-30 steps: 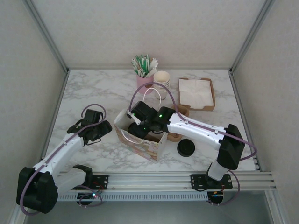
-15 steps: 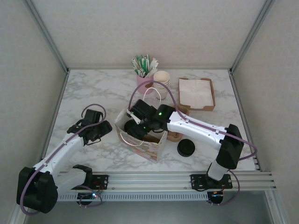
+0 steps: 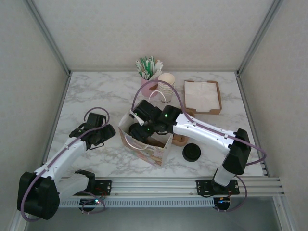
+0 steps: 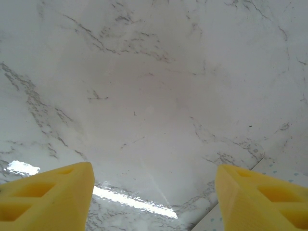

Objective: Pack the takeout coffee

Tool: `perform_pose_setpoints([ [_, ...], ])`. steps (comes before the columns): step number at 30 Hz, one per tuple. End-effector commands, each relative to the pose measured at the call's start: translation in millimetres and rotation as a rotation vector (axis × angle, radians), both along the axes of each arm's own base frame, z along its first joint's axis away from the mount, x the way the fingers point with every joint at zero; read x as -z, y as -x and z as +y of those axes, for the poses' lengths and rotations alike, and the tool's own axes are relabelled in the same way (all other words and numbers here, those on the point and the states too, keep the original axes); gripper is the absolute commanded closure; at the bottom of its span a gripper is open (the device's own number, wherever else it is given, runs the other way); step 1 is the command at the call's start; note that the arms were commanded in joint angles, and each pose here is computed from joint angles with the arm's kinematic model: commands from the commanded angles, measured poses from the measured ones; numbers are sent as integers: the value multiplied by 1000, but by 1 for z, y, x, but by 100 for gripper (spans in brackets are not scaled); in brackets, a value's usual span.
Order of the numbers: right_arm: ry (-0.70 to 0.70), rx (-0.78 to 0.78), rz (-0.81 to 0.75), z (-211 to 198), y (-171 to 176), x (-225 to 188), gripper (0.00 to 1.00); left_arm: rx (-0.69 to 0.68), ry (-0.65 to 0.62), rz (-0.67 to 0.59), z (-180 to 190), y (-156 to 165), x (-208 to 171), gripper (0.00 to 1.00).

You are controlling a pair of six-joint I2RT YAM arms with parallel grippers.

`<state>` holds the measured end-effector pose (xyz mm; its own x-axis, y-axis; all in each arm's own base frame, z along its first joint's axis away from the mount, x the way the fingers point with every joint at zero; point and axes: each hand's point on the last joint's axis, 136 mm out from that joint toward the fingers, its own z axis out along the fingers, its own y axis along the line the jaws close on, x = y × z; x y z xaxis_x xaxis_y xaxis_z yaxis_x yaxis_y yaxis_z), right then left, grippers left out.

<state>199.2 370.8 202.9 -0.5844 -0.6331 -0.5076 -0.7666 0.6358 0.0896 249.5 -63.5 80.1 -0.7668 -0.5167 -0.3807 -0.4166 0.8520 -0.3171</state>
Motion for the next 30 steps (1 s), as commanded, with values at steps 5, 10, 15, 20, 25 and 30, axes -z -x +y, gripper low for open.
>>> perform_pose_setpoints([
  [5,-4,5,-14,2,2,-12,14,-6,-13,1,-1,-2,-6,33],
  [10,-8,4,-16,2,3,-15,15,-6,-15,0,-1,-2,-6,33],
  [15,-14,1,-16,2,5,-19,15,-5,-16,-1,-1,-3,-6,33],
  [20,-22,-3,-20,2,6,-24,15,-4,-19,-1,-1,-3,-7,33],
  [25,-30,-7,-23,2,8,-29,15,-1,-19,0,-1,-3,-7,33],
  [30,-50,-8,-27,-1,11,-40,15,-1,-24,-2,-1,-4,-9,33],
])
